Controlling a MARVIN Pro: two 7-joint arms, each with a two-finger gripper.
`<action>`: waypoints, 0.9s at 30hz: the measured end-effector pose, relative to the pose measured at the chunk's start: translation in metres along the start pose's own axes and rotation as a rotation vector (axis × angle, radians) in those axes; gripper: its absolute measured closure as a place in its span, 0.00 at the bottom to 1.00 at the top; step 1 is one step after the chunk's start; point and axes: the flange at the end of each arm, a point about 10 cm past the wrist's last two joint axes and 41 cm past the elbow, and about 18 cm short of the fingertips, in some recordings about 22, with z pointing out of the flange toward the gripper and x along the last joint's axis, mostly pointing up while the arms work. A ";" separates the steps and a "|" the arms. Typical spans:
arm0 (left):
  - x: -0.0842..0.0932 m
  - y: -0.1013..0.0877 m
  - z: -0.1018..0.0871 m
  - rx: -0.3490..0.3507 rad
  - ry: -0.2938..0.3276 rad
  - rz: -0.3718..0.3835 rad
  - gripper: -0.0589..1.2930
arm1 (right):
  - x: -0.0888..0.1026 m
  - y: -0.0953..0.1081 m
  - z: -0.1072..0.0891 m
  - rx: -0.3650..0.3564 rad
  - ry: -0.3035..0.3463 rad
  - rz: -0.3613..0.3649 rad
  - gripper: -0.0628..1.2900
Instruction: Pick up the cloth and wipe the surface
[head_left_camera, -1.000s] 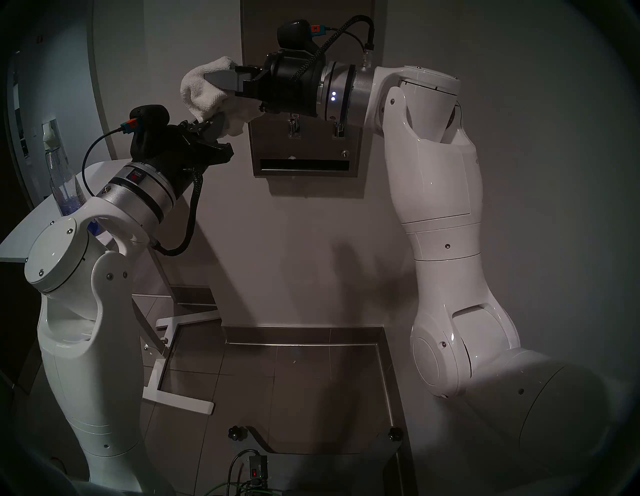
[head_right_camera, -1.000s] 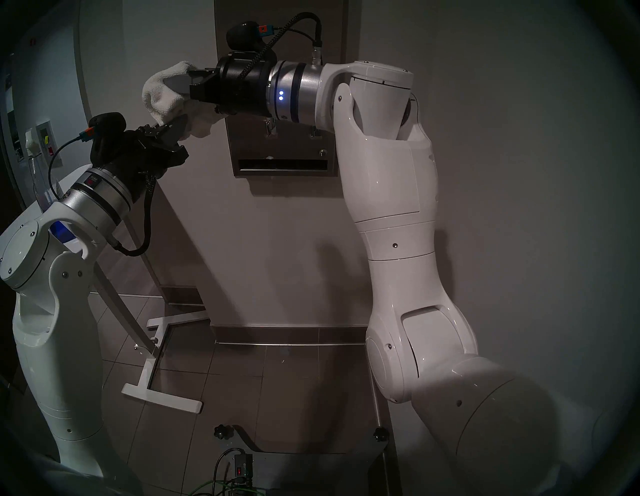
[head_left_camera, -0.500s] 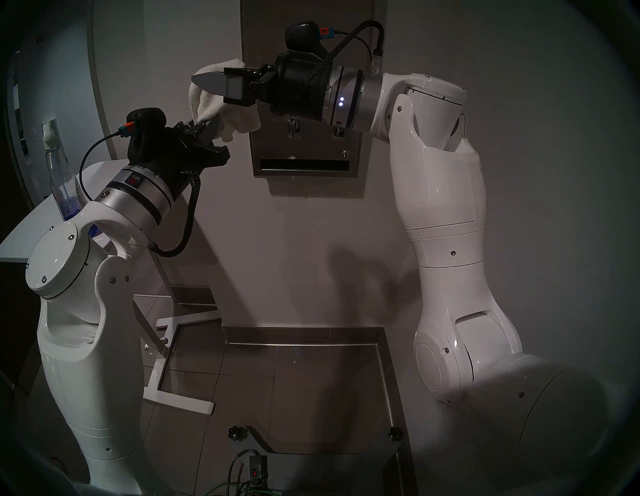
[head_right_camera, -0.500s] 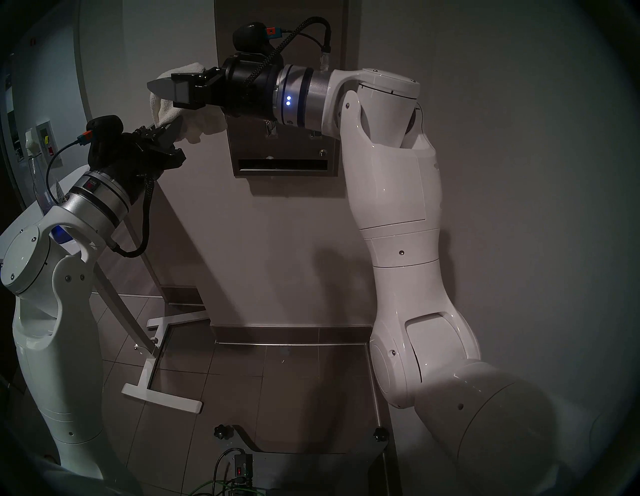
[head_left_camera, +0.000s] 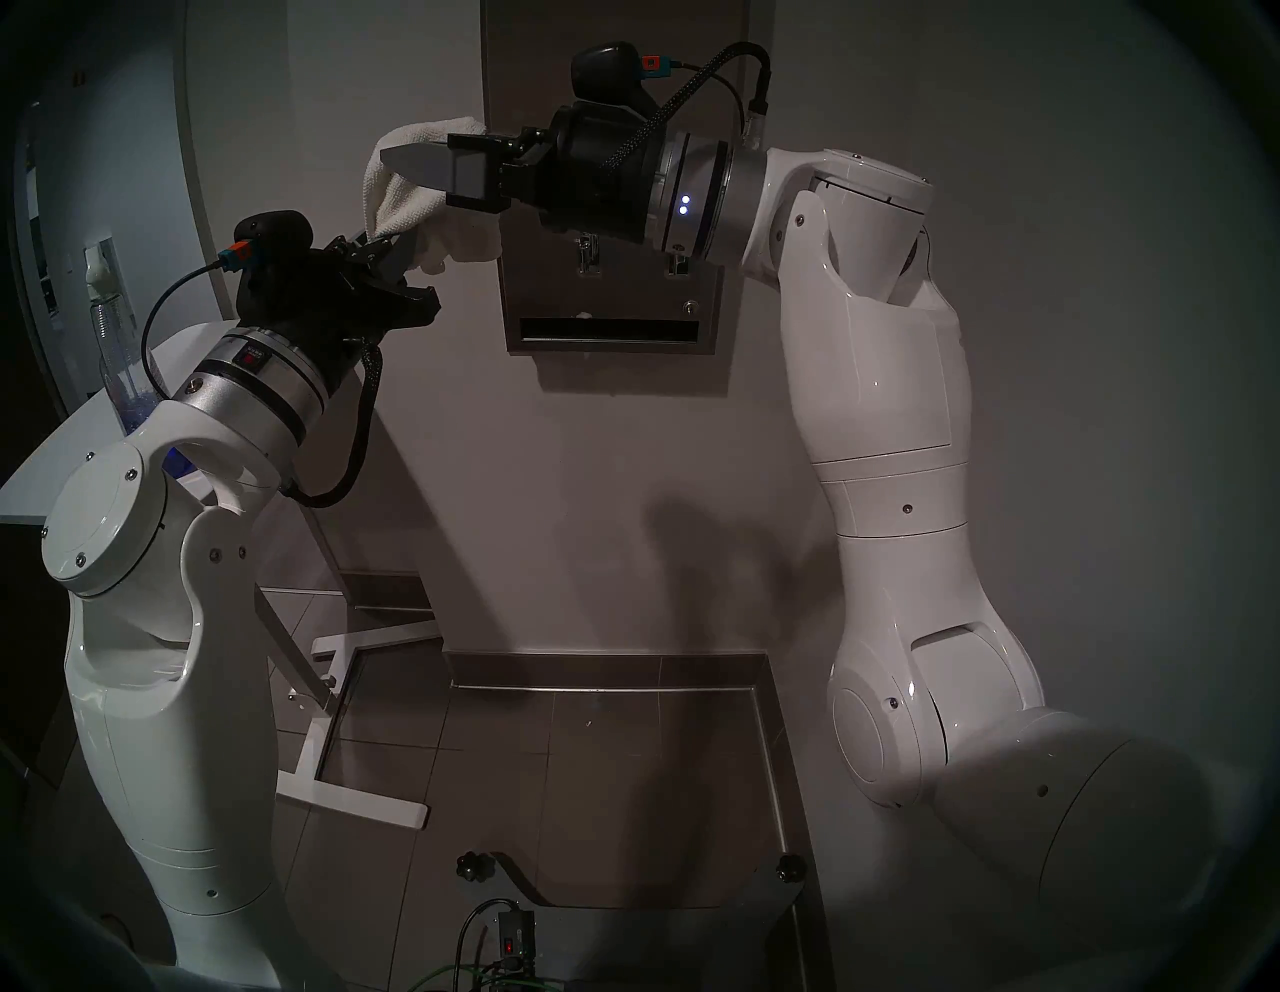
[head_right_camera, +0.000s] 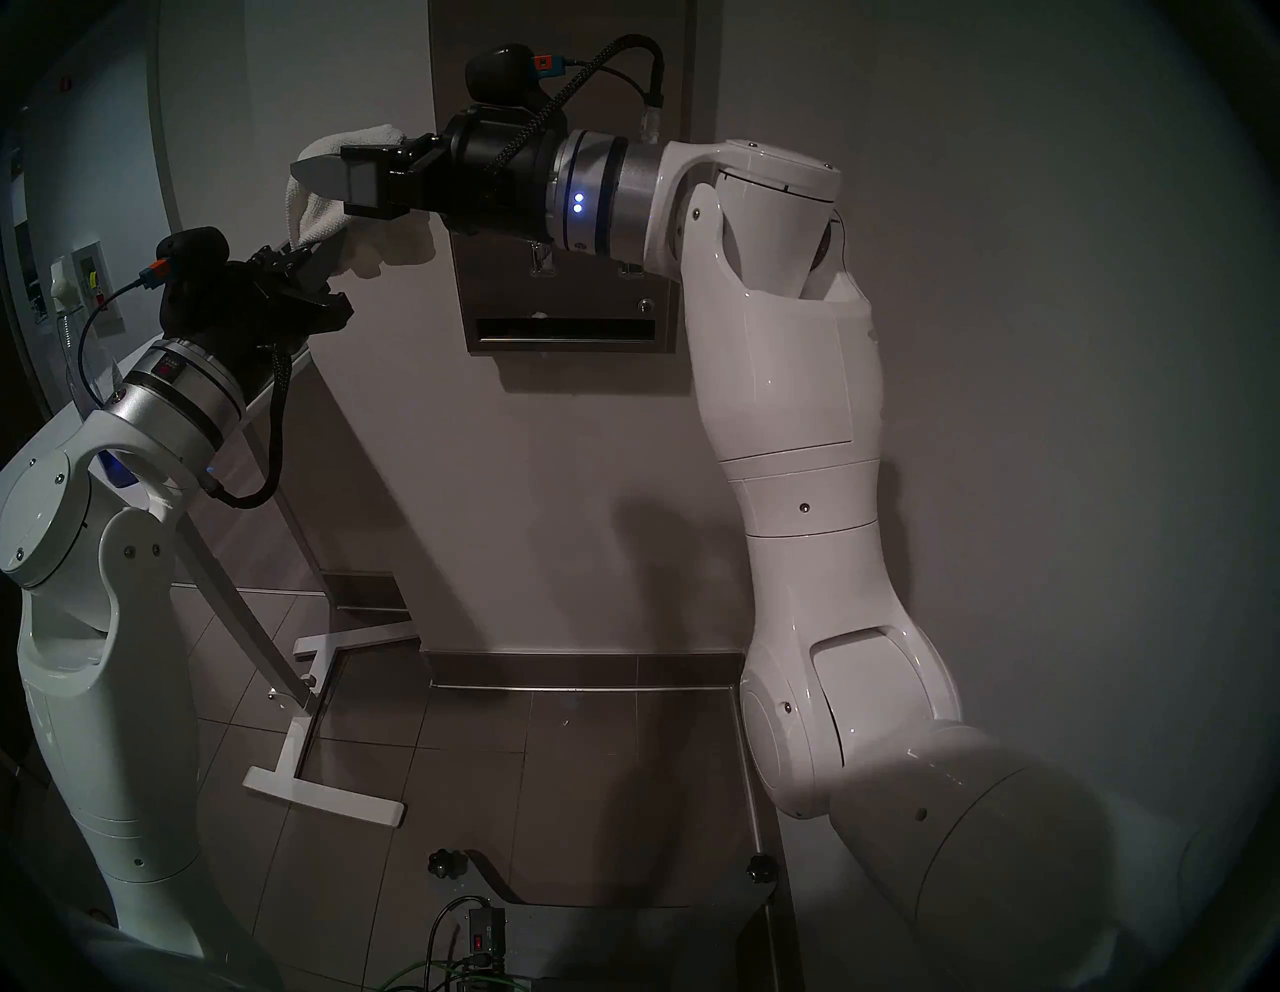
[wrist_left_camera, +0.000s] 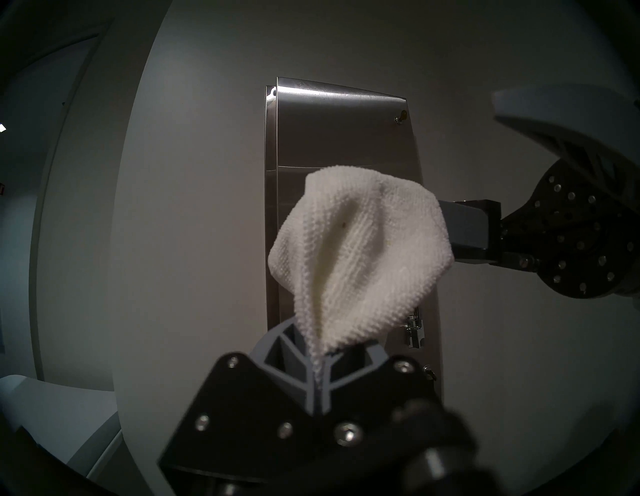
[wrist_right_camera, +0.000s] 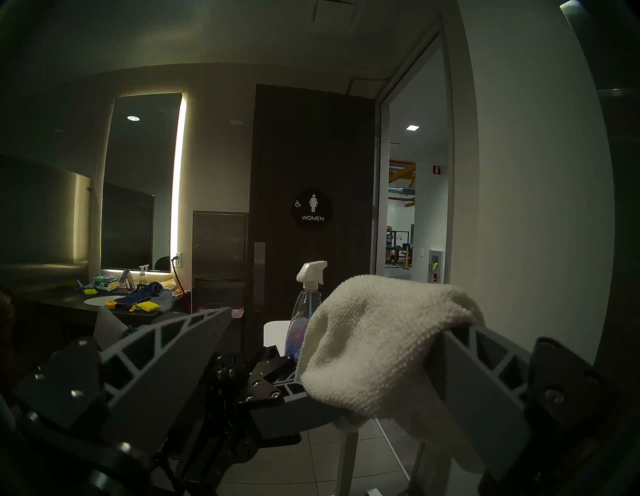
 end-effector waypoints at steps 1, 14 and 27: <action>0.000 0.000 0.000 0.000 0.001 0.000 0.97 | 0.000 0.000 0.000 0.000 0.000 0.000 0.03; -0.018 -0.035 0.015 0.132 -0.021 0.061 0.97 | 0.000 0.000 0.000 0.003 0.002 0.000 0.03; -0.046 -0.072 0.047 0.264 -0.046 0.182 0.97 | 0.000 0.000 0.000 0.004 0.003 0.000 0.03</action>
